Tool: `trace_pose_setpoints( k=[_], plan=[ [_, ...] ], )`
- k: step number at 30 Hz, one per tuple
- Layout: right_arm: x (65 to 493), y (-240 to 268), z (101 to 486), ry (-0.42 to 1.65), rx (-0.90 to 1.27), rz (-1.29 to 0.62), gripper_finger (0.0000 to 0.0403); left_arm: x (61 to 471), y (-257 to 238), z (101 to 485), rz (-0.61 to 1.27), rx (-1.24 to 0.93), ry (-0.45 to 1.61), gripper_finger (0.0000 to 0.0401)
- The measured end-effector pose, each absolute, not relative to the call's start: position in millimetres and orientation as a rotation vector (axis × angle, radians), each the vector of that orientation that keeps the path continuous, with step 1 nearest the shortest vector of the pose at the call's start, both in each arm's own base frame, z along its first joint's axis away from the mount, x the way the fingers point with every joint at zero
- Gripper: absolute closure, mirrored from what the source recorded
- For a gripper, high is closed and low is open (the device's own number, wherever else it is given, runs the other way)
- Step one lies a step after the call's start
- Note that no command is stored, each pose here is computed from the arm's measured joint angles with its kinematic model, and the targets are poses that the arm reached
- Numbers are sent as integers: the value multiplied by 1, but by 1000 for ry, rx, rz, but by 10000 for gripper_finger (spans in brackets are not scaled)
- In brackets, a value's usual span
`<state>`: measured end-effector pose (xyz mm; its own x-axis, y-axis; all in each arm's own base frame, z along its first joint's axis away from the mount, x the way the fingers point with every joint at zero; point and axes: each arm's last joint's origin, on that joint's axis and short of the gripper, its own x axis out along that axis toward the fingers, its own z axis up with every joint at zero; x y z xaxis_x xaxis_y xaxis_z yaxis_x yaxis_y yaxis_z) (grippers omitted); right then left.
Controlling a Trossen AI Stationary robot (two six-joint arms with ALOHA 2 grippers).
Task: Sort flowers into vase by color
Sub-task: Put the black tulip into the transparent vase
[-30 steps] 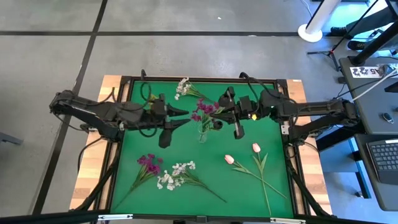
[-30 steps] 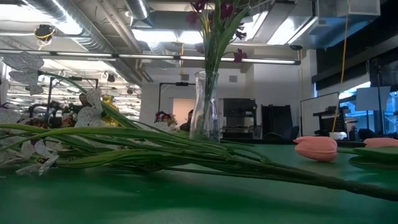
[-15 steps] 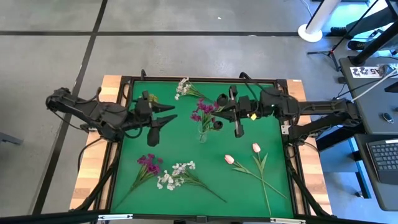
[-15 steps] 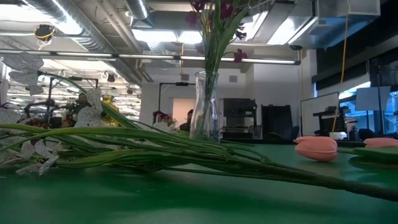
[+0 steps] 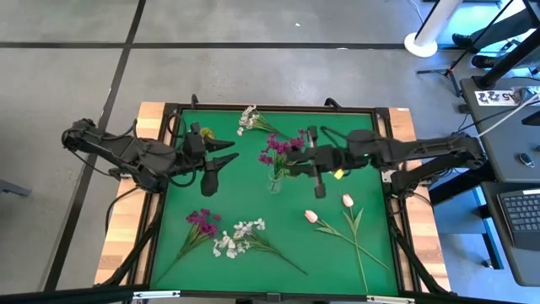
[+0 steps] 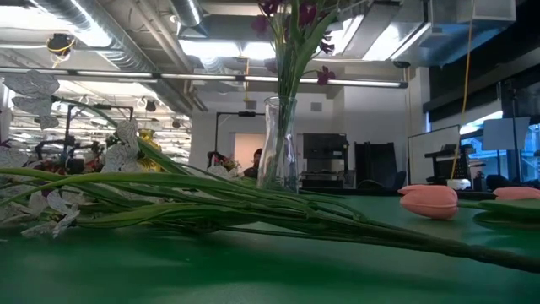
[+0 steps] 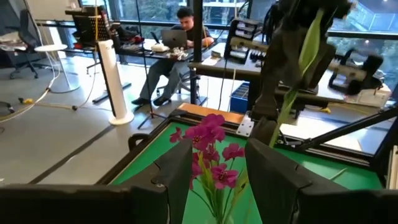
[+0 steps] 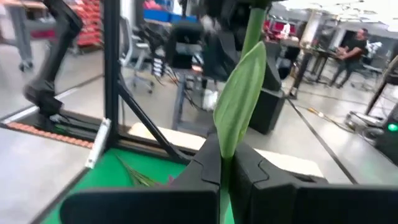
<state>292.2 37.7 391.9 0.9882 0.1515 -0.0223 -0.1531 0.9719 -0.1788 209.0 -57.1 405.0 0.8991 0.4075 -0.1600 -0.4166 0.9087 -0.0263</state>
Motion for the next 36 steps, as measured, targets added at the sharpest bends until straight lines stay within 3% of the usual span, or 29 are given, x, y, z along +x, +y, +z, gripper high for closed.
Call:
trace_pose_setpoints(
  k=[10, 27, 36],
  plan=[
    [321, 38, 364, 98, -216, 57, 397, 207, -56, 399, 467, -79, 196, 256],
    [316, 37, 387, 163, -212, 54, 396, 206, -55, 396, 471, -68, 224, 256],
    [330, 39, 355, 251, -146, 53, 396, 206, -55, 395, 472, -63, 231, 256]
  ],
)
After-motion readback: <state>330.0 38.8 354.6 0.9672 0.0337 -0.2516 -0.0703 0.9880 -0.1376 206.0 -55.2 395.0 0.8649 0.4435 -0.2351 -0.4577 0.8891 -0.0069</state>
